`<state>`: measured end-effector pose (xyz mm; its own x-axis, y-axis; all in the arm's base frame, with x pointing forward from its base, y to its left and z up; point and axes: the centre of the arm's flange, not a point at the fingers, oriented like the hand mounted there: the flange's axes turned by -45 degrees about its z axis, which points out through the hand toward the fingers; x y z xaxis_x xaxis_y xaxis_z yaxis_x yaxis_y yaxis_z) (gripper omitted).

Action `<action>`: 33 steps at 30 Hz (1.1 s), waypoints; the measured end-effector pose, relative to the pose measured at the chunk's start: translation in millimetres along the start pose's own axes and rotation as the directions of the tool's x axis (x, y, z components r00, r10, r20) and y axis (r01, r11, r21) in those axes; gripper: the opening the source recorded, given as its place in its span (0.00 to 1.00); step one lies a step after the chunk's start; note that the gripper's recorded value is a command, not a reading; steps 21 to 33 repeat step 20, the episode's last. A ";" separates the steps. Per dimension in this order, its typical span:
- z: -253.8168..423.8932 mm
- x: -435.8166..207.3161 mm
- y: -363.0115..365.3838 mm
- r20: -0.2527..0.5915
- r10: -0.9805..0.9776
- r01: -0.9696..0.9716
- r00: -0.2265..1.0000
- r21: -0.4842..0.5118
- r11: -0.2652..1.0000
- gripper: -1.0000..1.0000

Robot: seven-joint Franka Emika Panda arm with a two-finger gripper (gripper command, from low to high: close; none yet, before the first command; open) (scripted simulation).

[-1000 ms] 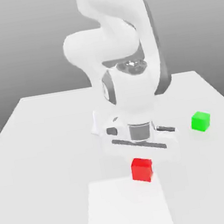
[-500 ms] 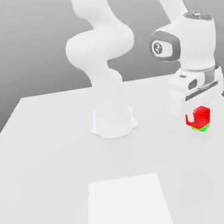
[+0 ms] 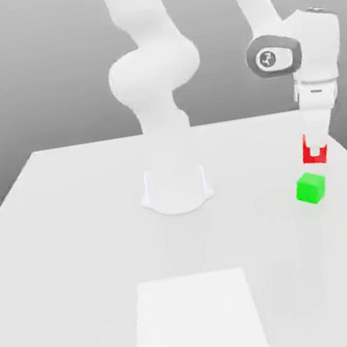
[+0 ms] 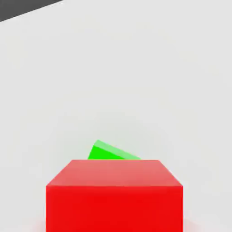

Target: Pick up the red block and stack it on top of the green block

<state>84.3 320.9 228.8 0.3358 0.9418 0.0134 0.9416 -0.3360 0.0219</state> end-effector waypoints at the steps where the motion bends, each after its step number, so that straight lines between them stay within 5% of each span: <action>1: 2.1 0.2 0.1 0.000 0.000 0.000 1.000 -0.001 1.000 0.00; 33: 47.1 -4.7 -2.5 0.011 0.002 -0.002 1.000 0.016 1.000 0.00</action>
